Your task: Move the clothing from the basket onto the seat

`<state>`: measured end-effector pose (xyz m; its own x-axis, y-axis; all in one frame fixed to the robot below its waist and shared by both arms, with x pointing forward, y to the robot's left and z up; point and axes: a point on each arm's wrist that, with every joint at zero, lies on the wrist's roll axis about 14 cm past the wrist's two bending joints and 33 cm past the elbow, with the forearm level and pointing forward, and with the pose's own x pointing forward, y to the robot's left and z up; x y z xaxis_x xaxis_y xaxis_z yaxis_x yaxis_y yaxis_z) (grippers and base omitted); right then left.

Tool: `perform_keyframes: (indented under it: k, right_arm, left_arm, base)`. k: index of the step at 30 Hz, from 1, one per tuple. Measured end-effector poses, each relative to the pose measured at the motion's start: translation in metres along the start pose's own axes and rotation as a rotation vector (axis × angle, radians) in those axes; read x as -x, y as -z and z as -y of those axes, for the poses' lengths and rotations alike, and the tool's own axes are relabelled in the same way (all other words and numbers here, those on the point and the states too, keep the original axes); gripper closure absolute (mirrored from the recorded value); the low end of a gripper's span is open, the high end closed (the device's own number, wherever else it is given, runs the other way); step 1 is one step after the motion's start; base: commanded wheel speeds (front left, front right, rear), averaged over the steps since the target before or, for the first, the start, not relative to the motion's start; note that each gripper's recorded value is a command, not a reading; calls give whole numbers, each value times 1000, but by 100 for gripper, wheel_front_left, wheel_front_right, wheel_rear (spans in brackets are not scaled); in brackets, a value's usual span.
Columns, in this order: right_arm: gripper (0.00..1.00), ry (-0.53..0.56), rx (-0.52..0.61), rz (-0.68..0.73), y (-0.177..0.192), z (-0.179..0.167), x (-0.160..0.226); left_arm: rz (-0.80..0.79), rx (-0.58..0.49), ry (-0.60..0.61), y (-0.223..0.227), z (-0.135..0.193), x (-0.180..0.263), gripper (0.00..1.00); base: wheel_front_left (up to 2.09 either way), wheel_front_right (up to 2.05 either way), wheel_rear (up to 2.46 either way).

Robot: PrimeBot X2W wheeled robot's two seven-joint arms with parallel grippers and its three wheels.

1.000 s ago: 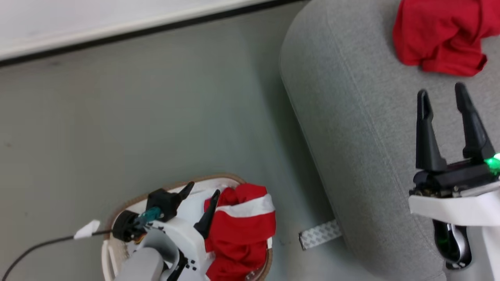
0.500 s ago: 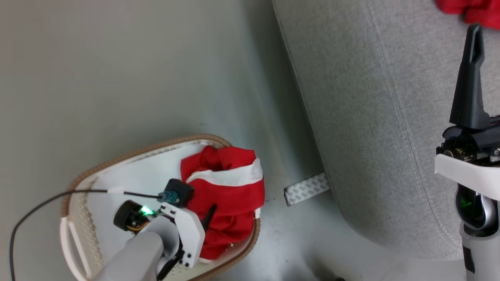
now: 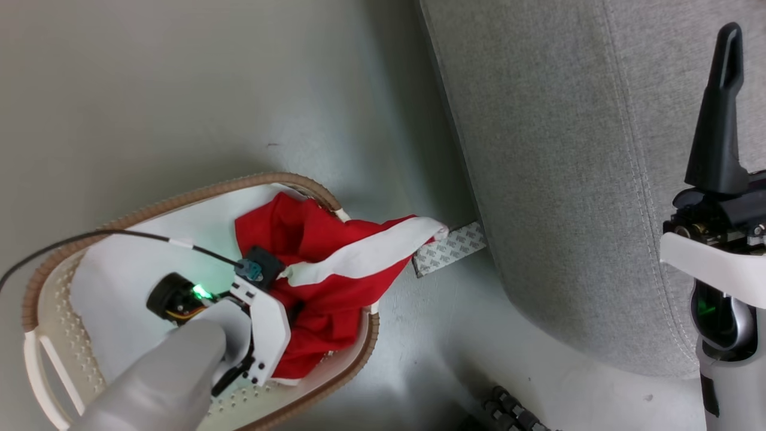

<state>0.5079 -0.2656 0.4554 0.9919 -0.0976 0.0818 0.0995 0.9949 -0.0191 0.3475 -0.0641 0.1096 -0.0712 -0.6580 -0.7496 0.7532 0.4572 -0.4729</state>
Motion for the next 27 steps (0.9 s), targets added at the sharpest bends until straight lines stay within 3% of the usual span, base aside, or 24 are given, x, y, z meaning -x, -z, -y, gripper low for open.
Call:
perform_keyframes:
  k: [9,10,12,20,27]
  right_arm:
    - [0,-55,-18,-21,19,-22,-6]
    - [0,-58,-20,-22,20,-23,-6]
    - [0,-61,-22,-22,20,-24,-6]
    - [0,-61,-29,0,9,-24,-7]
    - [0,-68,-27,73,-28,-28,-6]
  left_arm:
    - [-64,19,3,22,-14,5,0]
    - [-65,17,4,22,-15,5,39]
    - [-58,22,13,20,-13,5,100]
    - [42,25,6,-7,-14,15,100]
    - [214,38,-9,-50,10,44,100]
  base:
    - [14,14,14]
    - [3,3,3]
    - [0,0,0]
    - [0,0,0]
    - [0,0,0]
